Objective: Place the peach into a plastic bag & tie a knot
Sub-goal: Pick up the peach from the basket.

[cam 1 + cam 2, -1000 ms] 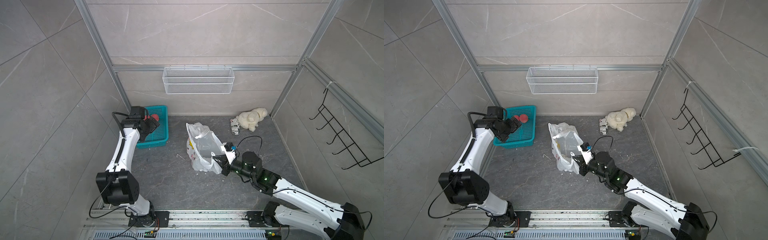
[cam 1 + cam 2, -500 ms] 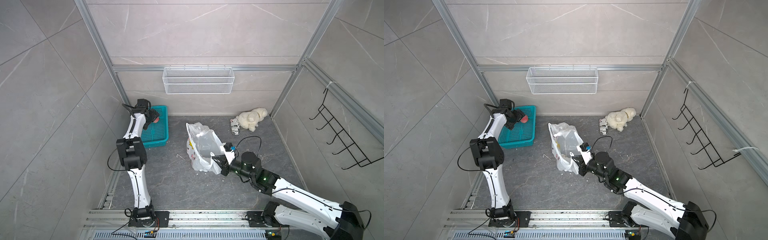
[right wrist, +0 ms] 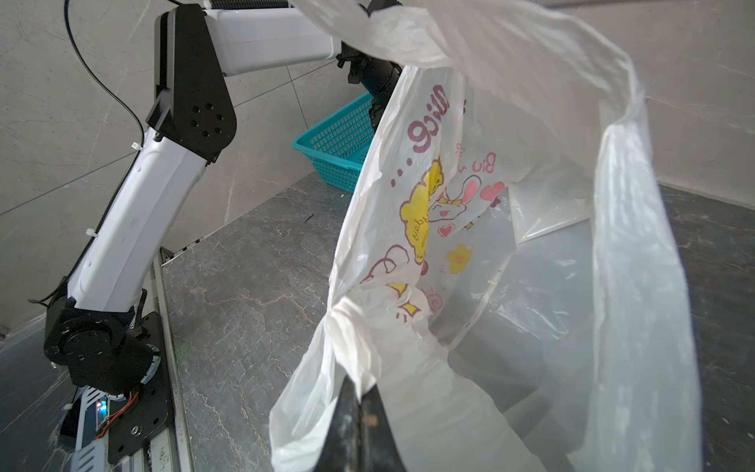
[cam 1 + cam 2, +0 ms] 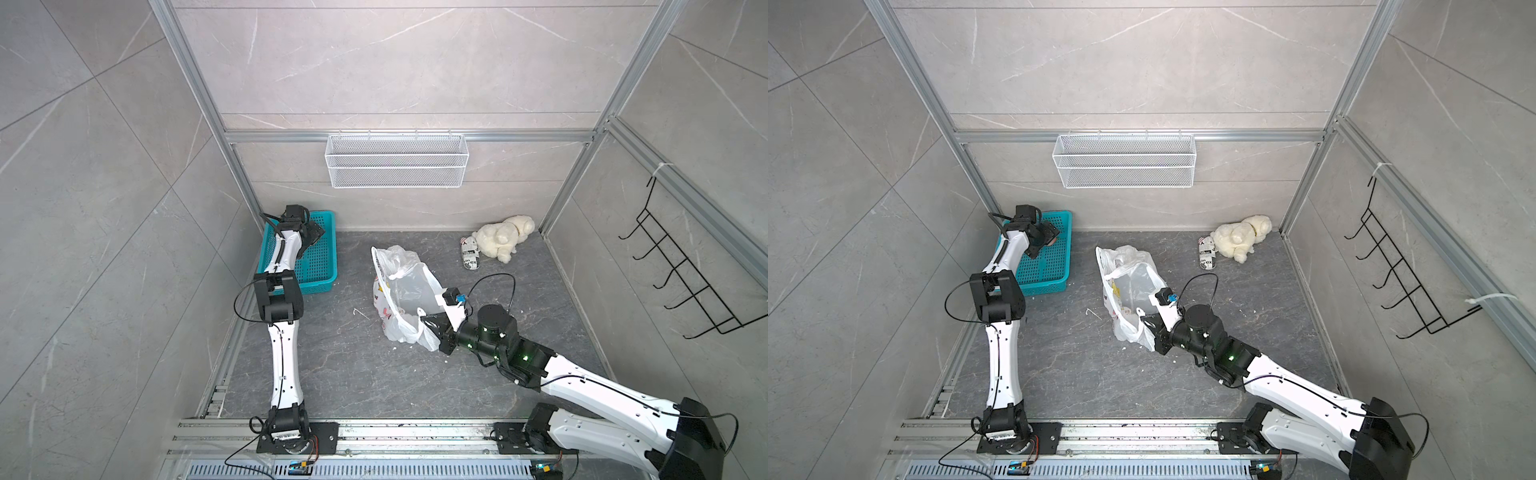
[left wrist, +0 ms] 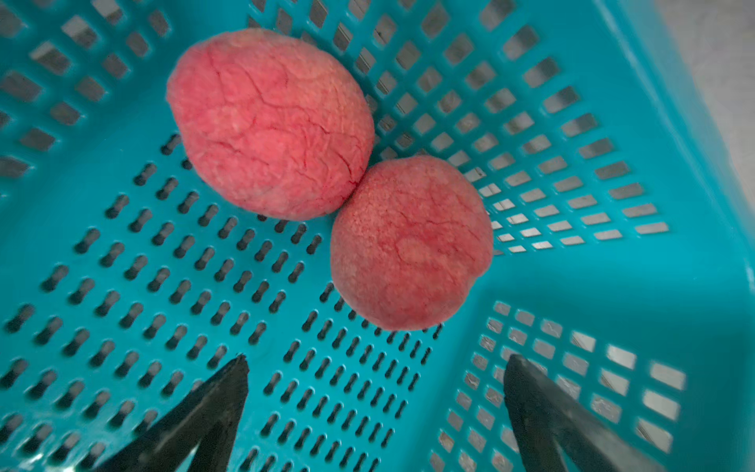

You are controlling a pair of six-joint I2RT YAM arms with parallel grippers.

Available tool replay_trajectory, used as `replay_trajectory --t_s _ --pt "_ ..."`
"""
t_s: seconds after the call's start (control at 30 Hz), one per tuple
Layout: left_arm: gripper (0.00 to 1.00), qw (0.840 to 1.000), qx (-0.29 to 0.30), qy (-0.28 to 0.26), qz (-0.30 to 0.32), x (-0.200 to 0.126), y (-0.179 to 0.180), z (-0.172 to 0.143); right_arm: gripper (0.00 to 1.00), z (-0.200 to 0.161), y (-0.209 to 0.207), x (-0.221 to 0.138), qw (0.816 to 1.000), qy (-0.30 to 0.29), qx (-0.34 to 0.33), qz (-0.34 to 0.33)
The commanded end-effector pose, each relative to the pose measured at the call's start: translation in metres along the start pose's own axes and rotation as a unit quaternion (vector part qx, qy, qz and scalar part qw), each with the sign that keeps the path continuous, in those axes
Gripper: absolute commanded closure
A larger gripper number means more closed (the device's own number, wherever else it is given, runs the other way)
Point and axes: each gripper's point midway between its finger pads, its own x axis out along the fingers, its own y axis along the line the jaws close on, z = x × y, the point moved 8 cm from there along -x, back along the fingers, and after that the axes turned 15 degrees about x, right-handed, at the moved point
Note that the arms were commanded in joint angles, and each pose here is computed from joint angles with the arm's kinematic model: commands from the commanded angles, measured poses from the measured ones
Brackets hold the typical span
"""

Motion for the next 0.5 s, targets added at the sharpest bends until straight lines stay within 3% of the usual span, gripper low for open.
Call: replay_trajectory --t_s 0.0,0.47 --pt "0.01 0.999 0.004 -0.042 -0.008 0.003 -0.001 0.015 1.00 -0.002 0.004 0.002 1.000 0.006 -0.012 0.011" --pt "0.09 0.994 0.052 -0.099 0.005 0.024 0.002 0.025 1.00 -0.007 0.003 0.010 1.000 0.017 -0.021 0.007"
